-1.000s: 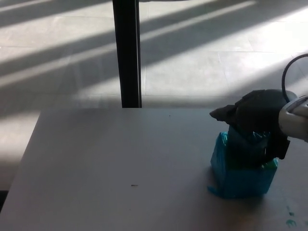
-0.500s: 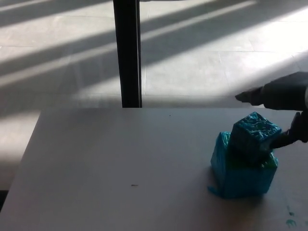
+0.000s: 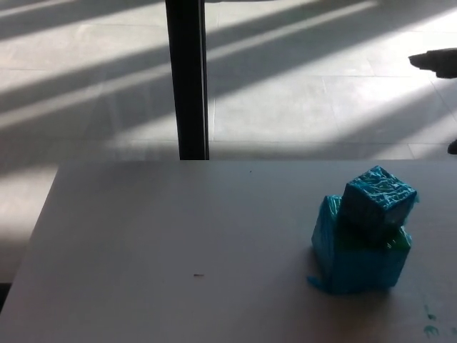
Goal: The robot uses its right hand to pick up the small cube kept on the middle on the desk and place it on the bigger cube kept next to it
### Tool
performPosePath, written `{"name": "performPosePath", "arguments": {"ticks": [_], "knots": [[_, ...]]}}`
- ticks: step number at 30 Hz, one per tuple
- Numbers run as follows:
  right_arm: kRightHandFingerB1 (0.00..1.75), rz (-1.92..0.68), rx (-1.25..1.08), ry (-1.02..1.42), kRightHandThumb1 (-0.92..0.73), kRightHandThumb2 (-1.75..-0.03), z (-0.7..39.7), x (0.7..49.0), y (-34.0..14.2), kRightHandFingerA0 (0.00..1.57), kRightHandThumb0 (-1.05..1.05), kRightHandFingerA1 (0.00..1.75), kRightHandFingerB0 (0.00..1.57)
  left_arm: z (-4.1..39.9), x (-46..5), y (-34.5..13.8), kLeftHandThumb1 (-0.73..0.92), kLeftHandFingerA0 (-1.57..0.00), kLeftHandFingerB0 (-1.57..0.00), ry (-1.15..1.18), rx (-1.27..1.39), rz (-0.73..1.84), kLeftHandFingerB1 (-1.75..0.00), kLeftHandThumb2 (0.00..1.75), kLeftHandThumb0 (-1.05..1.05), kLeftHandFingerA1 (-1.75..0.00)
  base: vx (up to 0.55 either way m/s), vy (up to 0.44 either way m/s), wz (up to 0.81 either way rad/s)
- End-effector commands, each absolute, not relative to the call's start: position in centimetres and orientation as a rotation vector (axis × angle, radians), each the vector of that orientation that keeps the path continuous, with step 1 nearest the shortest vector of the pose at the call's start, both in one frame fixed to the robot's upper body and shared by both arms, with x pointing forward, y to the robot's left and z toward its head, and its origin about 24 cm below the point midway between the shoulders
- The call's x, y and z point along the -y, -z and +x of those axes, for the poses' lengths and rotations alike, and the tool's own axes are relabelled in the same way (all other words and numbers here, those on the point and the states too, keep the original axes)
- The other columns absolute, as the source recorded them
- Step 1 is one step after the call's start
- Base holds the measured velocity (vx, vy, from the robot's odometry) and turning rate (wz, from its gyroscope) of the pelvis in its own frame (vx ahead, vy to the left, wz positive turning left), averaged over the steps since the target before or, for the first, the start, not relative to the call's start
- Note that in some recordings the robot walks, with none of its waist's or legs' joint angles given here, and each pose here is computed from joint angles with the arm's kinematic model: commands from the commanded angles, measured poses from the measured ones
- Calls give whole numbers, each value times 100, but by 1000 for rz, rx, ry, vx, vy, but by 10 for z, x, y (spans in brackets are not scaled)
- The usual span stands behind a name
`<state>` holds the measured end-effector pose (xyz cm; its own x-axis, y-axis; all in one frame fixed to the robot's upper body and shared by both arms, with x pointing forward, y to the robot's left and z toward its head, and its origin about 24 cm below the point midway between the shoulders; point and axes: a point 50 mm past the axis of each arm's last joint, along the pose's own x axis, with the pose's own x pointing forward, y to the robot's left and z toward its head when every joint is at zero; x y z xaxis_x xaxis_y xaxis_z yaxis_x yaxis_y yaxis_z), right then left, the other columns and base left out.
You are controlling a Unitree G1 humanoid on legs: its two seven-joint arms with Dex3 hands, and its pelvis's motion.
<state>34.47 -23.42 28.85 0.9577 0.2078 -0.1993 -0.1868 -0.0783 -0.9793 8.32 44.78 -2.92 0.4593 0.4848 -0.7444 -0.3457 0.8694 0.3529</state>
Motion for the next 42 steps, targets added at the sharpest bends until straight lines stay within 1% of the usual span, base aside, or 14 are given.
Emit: {"name": "performPosePath", "arguments": {"ticks": [1,15,24,25,27,32,33,34,35,37,38,40,41,42], "knots": [[0,-1580,42,-235,-51,-81,335,257,-299,0,-89,4,0,81,-449,28,80,-36,-40,-503,-982,199,-43,64,-79,-54,0,0,0],[28,-1271,-87,407,-58,-71,257,414,-284,0,-63,4,10,76,-451,27,79,-43,-41,-531,-972,162,-45,63,-76,-57,0,0,0],[62,-990,-129,625,-56,-90,212,447,-192,7,-80,76,20,75,-451,28,76,-38,-39,-549,-961,113,-47,63,-76,-58,0,0,0],[64,-956,-142,654,-69,-60,209,449,-181,8,-76,108,33,75,-450,29,61,-36,-29,-546,-960,113,-54,104,-77,-63,0,0,0],[62,-873,-187,726,-69,-60,200,454,-150,15,-73,105,36,75,-449,30,79,-33,-41,-522,-991,173,-42,64,-79,-53,0,0,0],[56,-686,-231,839,-69,-60,184,446,-97,35,-58,97,44,75,-447,32,78,-38,-41,-539,-979,139,-43,64,-76,-53,0,0,0],[54,-640,-247,859,-69,-60,181,444,-87,41,-57,95,46,75,-447,33,62,-32,-33,-535,-982,150,-54,105,-75,-60,0,0,0],[54,-612,-251,871,-69,-60,179,444,-82,41,-57,95,46,75,-447,33,62,-32,-33,-537,-981,147,-54,105,-75,-60,0,0,0],[52,-563,-251,888,-70,-61,177,441,-74,43,-56,86,48,75,-447,32,77,-33,-40,-536,-979,144,-43,63,-77,-54,0,0,0],[51,-390,-236,937,-66,-60,171,432,-50,58,-48,86,53,75,-447,32,78,-37,-38,-524,-974,155,-45,63,-77,-54,0,0,0],[51,-295,-214,961,-66,-60,169,427,-40,63,-45,92,55,75,-447,32,63,-36,-31,-530,-968,141,-53,105,-79,-61,0,0,0],[51,-245,-209,971,-66,-60,169,424,-34,63,-45,92,55,75,-447,32,63,-36,-31,-533,-969,141,-53,105,-79,-61,0,0,0],[48,-211,-246,951,-69,-61,171,416,-23,60,-44,83,53,75,-447,32,79,-36,-41,-521,-984,178,-42,64,-79,-54,0,0,0],[50,-207,-250,945,-70,-61,171,414,-21,61,-45,86,53,76,-447,32,79,-36,-40,-523,-983,176,-43,64,-78,-54,0,0,0]]}}
